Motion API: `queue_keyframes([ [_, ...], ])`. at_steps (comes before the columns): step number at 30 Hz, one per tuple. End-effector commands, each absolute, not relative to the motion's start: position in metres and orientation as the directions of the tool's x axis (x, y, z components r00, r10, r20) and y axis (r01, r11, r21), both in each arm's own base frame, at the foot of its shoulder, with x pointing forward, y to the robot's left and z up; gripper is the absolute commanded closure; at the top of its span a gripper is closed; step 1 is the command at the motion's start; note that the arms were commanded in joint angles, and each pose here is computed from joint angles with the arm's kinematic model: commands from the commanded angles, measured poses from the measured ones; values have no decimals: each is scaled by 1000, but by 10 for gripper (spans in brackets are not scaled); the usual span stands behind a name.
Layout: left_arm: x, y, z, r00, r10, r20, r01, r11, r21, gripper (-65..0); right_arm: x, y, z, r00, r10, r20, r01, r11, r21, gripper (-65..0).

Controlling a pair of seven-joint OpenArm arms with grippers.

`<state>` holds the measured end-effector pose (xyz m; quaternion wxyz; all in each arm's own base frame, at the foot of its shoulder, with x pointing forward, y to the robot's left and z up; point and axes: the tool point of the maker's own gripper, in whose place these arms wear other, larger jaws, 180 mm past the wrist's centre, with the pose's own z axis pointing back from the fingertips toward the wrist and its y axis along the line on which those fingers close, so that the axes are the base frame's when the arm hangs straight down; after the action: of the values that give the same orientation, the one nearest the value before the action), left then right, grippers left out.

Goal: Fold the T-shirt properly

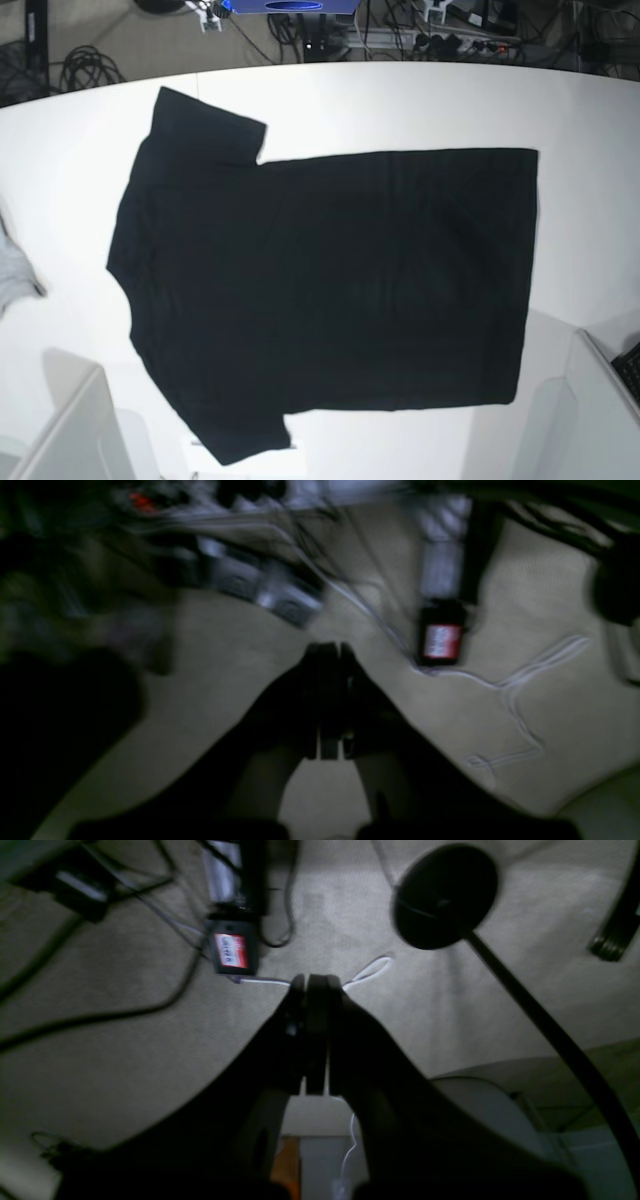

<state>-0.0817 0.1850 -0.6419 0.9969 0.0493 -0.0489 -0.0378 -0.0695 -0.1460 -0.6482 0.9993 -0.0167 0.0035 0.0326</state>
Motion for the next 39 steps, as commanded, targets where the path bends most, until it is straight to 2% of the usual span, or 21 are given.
queue_keyframes([
  [1,-91,184,-638,992,-78,101,68,993,96,0,-76,-152,-644,998,61,1,-61,997,-44,0],
  [8,-118,201,-601,966,-129,223,105,988,118,0,-102,-155,-605,993,82,89,-78,996,-49,0],
  [13,-129,203,-565,934,-168,317,137,983,118,0,-95,-174,-568,982,41,184,-23,995,-99,0],
  [17,-123,209,-533,898,-121,423,80,990,114,0,-83,-184,-544,968,37,249,-6,992,-125,0],
  [21,-102,222,-503,845,-59,531,4,995,104,0,-67,-196,-524,949,38,312,11,988,-154,0],
  [29,-46,216,-443,694,-30,719,-9,999,50,0,-15,-218,-476,880,44,473,67,974,-215,0],
  [32,-19,212,-419,614,-24,789,-12,999,40,0,12,-226,-457,838,50,544,95,967,-235,0],
  [39,50,238,-368,414,-59,908,-82,991,102,0,93,-226,-425,703,72,708,129,965,-226,0],
])
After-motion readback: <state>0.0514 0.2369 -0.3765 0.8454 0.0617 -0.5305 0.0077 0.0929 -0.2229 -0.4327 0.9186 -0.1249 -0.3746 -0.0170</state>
